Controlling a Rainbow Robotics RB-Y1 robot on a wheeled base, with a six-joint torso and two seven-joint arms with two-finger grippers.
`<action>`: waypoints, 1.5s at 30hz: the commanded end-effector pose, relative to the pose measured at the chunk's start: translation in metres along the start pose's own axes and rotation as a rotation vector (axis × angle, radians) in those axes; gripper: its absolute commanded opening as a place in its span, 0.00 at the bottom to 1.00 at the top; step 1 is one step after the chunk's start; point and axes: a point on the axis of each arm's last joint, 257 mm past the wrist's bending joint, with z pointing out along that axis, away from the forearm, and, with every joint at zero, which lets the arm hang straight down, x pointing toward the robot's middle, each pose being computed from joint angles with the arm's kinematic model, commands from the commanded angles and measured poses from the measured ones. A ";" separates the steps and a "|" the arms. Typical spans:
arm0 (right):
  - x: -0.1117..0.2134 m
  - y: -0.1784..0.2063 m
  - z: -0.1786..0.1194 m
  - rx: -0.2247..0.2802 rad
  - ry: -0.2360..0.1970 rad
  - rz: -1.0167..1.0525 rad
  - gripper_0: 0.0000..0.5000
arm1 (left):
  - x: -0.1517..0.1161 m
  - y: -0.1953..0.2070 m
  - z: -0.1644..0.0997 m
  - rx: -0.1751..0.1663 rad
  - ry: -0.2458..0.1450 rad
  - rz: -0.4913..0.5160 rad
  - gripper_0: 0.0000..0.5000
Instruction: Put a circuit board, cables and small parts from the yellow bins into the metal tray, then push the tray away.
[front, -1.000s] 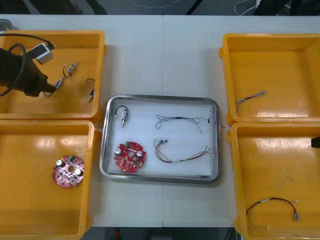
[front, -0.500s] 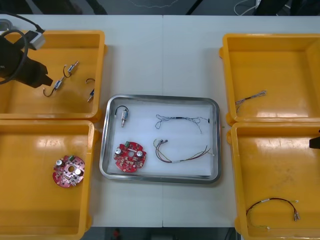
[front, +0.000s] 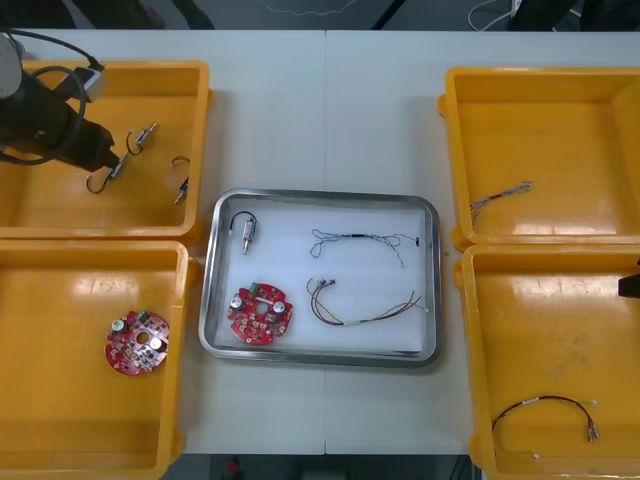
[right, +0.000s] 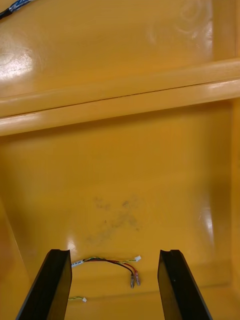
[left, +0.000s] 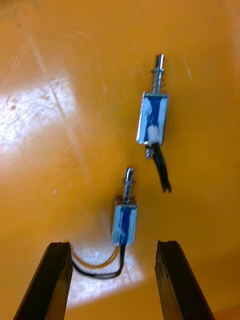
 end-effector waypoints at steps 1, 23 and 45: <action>0.005 -0.001 0.001 0.008 0.013 0.022 1.00 | -0.039 -0.018 0.005 -0.016 -0.057 0.184 0.98; 0.009 0.005 0.004 0.000 0.028 0.015 1.00 | -0.005 -0.008 0.033 -0.065 0.013 0.261 0.97; 0.011 0.008 0.004 -0.011 0.035 0.016 1.00 | -0.009 0.015 -0.022 -0.068 0.027 0.211 0.00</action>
